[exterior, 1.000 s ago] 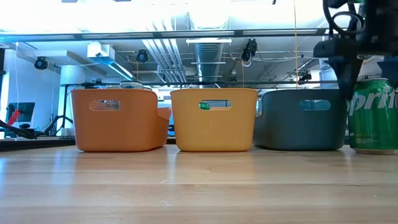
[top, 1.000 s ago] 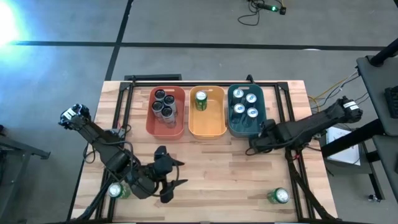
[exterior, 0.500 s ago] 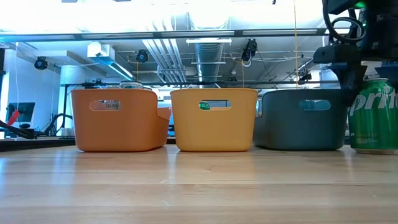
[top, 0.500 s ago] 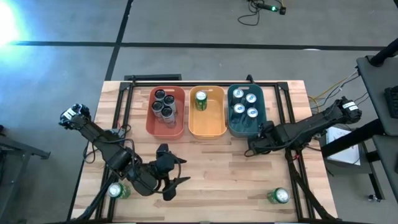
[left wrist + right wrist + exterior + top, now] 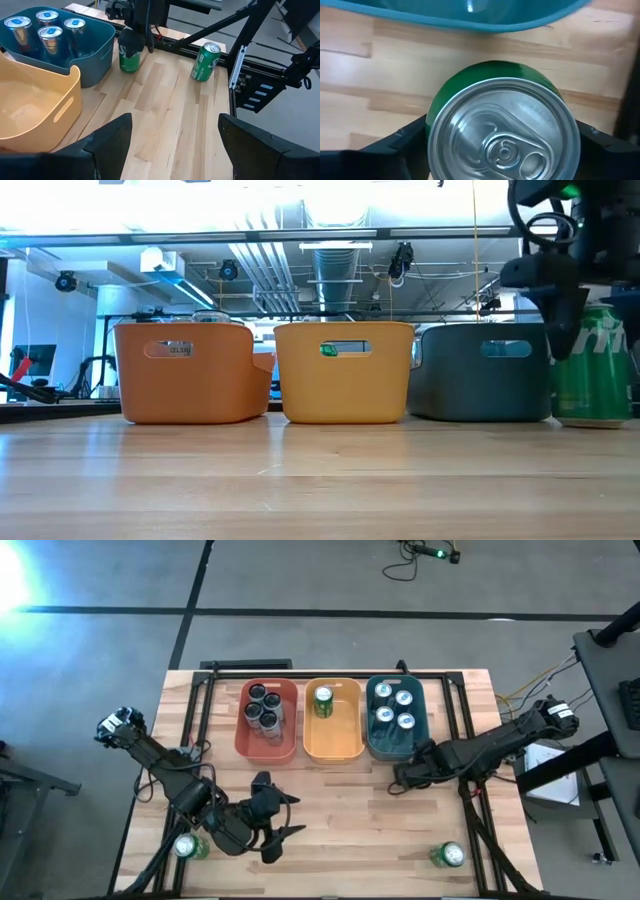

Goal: Sort soda cans
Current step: Put the green soda can into the yellow bin

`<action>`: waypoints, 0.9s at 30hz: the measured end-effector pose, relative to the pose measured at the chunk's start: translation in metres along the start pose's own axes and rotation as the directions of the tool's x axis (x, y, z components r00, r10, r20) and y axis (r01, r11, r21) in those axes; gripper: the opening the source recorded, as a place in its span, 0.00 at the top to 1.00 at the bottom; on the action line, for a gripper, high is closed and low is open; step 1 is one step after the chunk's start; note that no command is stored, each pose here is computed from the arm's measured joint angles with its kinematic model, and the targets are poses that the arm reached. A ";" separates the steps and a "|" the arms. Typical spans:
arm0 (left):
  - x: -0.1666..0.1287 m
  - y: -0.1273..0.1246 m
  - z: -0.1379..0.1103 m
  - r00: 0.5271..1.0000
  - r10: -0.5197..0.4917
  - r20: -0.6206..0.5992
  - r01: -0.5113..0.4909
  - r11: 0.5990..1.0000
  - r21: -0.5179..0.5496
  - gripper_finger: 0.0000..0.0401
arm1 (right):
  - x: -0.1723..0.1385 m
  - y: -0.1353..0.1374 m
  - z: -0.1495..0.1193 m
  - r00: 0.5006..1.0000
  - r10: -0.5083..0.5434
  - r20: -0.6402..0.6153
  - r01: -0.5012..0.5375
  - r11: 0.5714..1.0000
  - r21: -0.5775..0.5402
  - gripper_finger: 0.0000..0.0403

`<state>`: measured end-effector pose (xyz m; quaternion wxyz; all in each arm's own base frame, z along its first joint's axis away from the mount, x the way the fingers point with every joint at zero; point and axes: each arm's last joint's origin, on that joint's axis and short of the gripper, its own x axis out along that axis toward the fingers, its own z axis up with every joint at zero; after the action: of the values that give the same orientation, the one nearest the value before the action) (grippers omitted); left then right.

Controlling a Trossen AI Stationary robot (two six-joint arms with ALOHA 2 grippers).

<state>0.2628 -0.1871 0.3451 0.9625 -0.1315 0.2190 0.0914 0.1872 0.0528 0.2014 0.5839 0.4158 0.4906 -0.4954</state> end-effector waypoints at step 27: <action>-0.028 0.019 0.014 1.000 -0.003 -0.020 0.004 0.997 0.077 0.31 | -0.166 0.167 0.059 0.903 0.427 0.059 -0.304 0.728 -0.615 0.25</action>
<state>0.2389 -0.1679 0.3660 0.9648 -0.0957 0.2317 0.0799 0.3566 0.0511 0.3747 0.8155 0.2504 0.4681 -0.2307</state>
